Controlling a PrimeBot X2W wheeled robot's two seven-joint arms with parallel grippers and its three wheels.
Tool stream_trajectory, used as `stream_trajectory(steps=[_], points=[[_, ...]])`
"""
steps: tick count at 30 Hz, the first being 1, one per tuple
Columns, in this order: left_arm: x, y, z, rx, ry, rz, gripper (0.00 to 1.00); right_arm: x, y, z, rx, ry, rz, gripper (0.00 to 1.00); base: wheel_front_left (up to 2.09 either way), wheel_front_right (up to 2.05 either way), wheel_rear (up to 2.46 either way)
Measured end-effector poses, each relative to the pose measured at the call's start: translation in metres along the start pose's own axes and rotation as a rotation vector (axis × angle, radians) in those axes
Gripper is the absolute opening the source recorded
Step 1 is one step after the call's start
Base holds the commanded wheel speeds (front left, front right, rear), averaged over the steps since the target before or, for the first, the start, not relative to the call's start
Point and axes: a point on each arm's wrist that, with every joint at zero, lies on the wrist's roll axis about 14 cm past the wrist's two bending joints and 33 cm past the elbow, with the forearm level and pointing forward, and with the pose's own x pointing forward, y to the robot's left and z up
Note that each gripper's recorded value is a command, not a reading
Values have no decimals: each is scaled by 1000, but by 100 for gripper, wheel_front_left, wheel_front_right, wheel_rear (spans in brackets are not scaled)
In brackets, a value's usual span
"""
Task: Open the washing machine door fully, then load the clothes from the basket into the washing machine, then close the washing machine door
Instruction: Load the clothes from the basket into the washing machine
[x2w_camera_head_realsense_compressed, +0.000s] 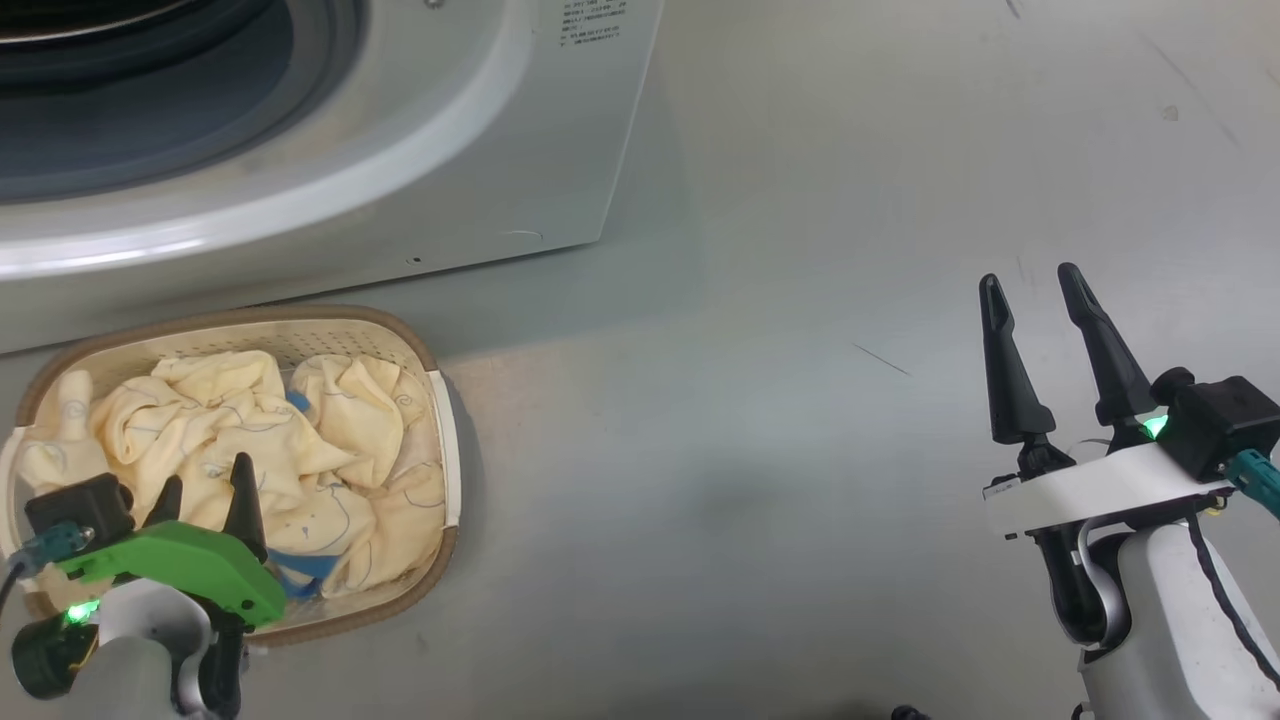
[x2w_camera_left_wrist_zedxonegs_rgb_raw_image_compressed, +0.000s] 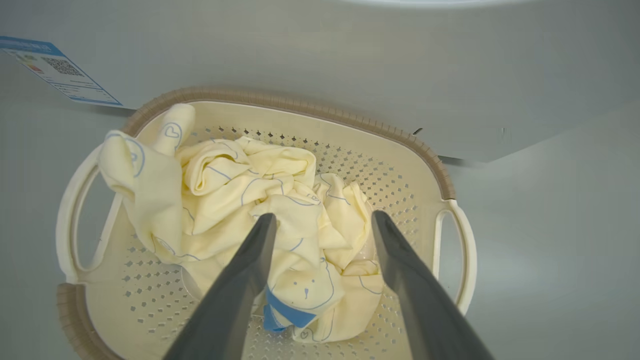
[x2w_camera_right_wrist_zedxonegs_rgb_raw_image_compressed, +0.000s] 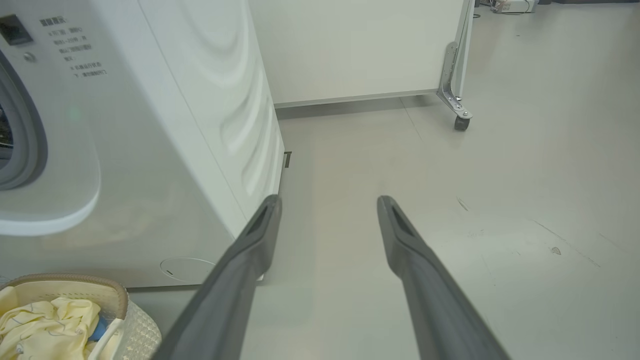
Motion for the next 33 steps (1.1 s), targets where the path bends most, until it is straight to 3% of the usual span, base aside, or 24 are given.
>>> stream_trajectory(steps=[13,33], points=[[41,20,-36,-96,193,63,100,17,-14,-21,-39,52,-12,100,0,0,0],[94,48,-65,-235,324,187,100,42,-31,-52,-91,114,-14,100,0,0,0]])
